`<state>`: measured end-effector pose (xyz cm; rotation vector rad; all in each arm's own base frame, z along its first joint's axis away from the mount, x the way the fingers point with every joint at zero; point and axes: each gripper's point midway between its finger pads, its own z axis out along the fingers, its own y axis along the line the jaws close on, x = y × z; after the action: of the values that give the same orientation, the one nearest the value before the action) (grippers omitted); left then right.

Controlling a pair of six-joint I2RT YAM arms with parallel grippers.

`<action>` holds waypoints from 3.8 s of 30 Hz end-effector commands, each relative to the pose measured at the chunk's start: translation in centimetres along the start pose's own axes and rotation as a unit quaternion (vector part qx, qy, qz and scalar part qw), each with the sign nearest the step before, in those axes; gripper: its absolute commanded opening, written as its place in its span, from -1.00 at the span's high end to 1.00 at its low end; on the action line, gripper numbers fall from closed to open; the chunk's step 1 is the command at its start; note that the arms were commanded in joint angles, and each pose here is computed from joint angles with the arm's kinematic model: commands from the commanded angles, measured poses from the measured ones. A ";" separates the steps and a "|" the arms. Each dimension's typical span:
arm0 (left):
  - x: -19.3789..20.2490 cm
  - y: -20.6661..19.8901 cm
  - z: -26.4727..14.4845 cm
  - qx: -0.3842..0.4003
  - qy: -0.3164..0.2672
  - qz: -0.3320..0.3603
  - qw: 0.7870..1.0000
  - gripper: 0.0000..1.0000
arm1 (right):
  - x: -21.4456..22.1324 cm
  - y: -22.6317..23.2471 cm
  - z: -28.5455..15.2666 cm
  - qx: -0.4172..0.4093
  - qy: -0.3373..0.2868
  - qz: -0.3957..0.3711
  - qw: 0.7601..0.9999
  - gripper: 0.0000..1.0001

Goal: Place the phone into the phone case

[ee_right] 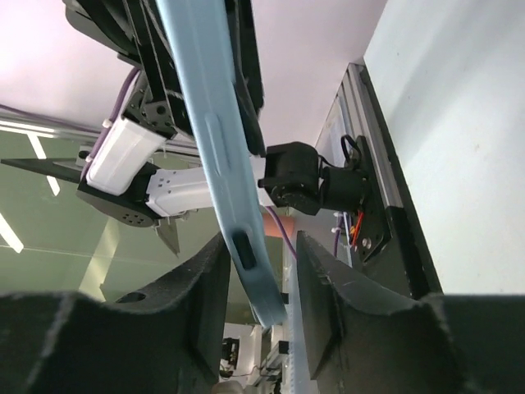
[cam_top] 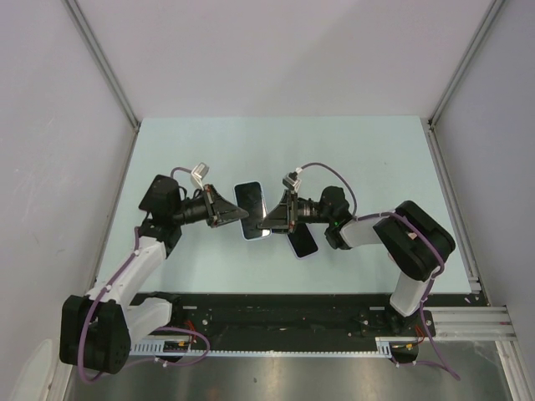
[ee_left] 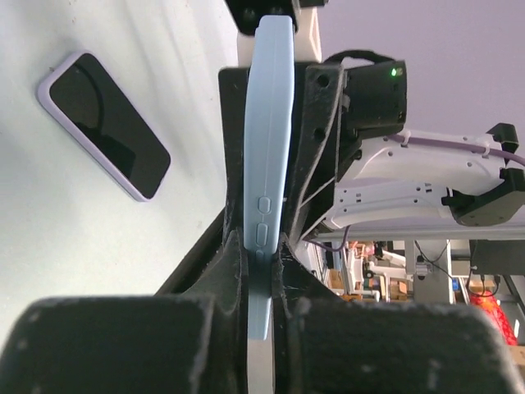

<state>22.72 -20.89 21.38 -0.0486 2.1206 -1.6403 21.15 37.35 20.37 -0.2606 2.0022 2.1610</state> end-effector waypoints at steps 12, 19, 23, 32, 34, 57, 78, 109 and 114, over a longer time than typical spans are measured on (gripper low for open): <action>-1.7 4.4 0.1 -0.107 -0.029 0.067 0.992 1.00 | 0.2 1.2 -1.1 -0.020 -0.031 -0.007 0.999 1.00; -0.6 3.6 0.4 -0.077 0.002 0.068 0.995 1.00 | -0.1 -0.8 -1.3 0.052 -0.048 -0.022 0.997 0.56; 0.2 1.9 0.4 -0.035 0.027 0.064 0.997 1.00 | -1.1 -0.4 -2.0 0.067 -0.062 -0.052 0.994 0.06; 2.6 1.4 0.1 0.009 0.064 0.058 0.996 1.00 | -4.2 -1.4 -2.3 0.080 -0.065 -0.082 0.991 -0.22; 3.0 1.5 0.0 0.012 0.070 0.054 0.996 1.00 | -5.0 -0.6 -1.8 0.064 -0.056 -0.092 0.992 -0.23; 4.0 8.0 0.3 -0.122 0.095 -0.005 0.988 1.00 | -7.0 -0.8 -0.3 0.089 -0.049 -0.148 0.984 1.00; 4.7 11.3 1.1 -0.167 0.103 -0.046 0.979 -0.05 | -5.0 -9.3 -2.8 0.225 0.005 -0.125 0.966 1.00; 0.3 12.0 -0.5 -0.272 0.037 0.008 0.962 -0.63 | -12.5 -12.5 -7.1 0.344 -0.052 -0.154 0.925 -0.01; -4.8 13.1 -3.6 -0.375 -0.064 0.018 0.925 -0.74 | -12.7 -9.5 -10.8 0.443 -0.108 -0.142 0.878 -0.42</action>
<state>24.67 -16.37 8.70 -0.2129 2.6248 -0.9648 34.99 29.83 7.99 -0.2339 2.4389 1.1201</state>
